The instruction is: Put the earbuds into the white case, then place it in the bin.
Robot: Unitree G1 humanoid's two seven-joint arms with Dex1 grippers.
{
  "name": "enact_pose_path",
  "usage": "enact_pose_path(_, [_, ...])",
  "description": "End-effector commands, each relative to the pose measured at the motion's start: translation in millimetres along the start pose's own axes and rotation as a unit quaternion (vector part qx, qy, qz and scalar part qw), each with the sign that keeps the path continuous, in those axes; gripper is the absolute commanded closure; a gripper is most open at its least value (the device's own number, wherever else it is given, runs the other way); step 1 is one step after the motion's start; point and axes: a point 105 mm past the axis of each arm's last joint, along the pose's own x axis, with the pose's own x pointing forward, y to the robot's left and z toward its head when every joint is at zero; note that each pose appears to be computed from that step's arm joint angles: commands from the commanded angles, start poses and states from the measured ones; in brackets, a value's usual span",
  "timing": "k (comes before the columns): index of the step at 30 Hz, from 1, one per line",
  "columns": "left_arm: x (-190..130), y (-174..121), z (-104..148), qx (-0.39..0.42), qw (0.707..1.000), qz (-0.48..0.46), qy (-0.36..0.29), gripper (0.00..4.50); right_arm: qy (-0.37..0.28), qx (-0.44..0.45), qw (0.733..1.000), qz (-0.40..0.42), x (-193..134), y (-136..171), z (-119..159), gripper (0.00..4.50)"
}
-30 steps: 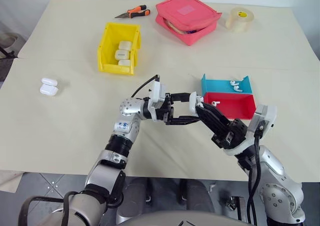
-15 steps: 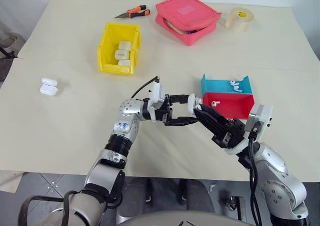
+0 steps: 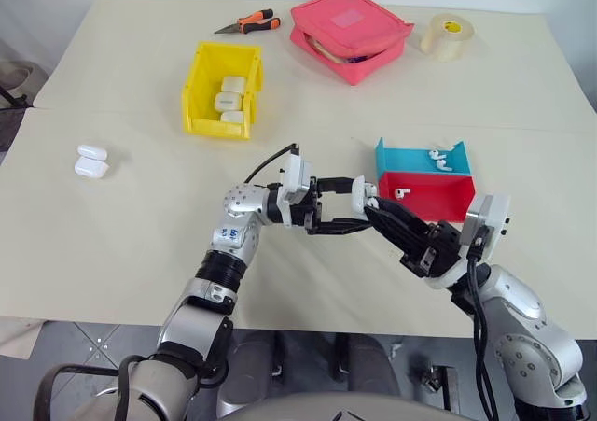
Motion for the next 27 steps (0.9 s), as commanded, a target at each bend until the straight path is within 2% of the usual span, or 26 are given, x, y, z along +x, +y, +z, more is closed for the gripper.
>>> enact_pose_path(1, [6.9, 11.9, 55.0, 0.099, 0.992, -0.001, -0.074, 1.71, 0.101, 0.065, 0.99, -0.076, -24.7, -26.6, -44.3, 4.0])
enact_pose_path(17, [8.9, 9.6, 52.2, 0.096, 0.993, -0.013, -0.072, 1.71, 0.1, 0.014, 0.995, -0.006, -12.2, -18.5, -18.9, 4.0])
enact_pose_path(23, [7.0, 11.3, 49.5, 0.096, 0.993, -0.011, -0.064, 1.71, 0.092, -0.011, 0.996, 0.005, -7.8, -16.7, -6.7, 2.05])
enact_pose_path(27, [3.9, 13.2, 47.0, 0.095, 0.994, -0.01, -0.057, 1.71, 0.081, -0.025, 0.996, 0.01, -4.5, -16.7, 4.1, 2.05])
